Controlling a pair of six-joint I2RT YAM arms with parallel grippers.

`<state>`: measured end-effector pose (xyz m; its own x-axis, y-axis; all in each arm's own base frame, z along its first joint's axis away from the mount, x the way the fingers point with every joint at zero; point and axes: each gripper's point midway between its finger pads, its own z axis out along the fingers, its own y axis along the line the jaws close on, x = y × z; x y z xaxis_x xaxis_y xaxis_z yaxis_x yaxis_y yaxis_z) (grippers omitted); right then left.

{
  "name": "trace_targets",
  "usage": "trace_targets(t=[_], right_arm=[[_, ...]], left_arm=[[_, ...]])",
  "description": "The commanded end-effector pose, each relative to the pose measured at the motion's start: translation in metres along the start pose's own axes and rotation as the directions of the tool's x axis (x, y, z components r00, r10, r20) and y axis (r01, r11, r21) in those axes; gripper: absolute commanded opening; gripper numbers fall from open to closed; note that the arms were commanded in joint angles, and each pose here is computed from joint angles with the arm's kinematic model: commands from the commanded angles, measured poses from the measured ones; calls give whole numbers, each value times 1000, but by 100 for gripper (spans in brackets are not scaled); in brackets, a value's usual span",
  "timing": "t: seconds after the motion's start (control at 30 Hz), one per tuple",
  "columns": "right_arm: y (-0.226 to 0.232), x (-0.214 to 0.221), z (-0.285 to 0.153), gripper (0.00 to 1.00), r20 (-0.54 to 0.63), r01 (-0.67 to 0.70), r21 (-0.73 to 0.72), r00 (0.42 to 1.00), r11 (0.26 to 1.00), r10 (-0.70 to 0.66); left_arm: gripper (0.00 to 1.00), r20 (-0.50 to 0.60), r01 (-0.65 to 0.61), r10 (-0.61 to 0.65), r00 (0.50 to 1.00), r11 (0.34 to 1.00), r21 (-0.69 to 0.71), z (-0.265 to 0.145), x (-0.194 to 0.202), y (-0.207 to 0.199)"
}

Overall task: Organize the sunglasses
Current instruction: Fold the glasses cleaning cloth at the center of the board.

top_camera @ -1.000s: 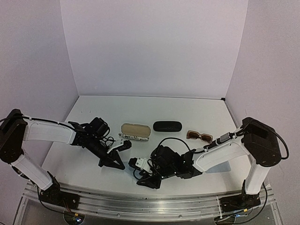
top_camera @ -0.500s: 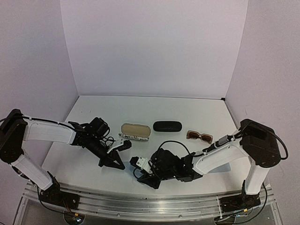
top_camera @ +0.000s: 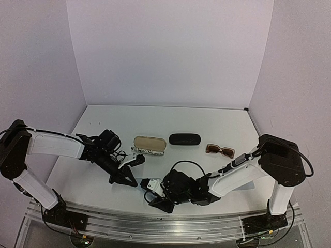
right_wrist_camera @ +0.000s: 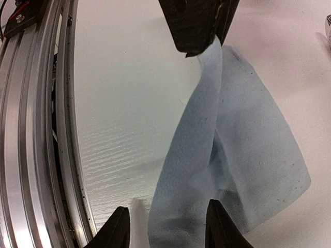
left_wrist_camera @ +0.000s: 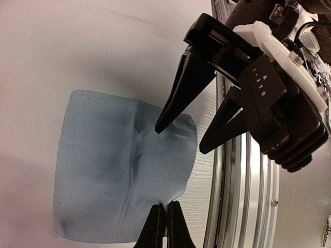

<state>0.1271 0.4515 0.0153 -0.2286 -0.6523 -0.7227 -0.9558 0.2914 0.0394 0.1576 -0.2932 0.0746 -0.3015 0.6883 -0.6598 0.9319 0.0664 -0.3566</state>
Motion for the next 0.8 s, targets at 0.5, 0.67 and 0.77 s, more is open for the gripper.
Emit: trace_targets(t=[0.5, 0.67, 0.77], right_arm=[[-10, -16, -15, 13, 68, -63, 71, 996, 996, 58], [-8, -16, -13, 5, 58, -61, 60, 997, 996, 57], [-6, -18, -14, 0, 59, -61, 51, 997, 997, 58]], left_arm=[[0, 16, -11, 12, 1000, 1000, -19, -11, -9, 8], [0, 4, -15, 15, 1000, 1000, -17, -12, -5, 7], [0, -3, -12, 12, 1000, 1000, -18, -12, -2, 7]])
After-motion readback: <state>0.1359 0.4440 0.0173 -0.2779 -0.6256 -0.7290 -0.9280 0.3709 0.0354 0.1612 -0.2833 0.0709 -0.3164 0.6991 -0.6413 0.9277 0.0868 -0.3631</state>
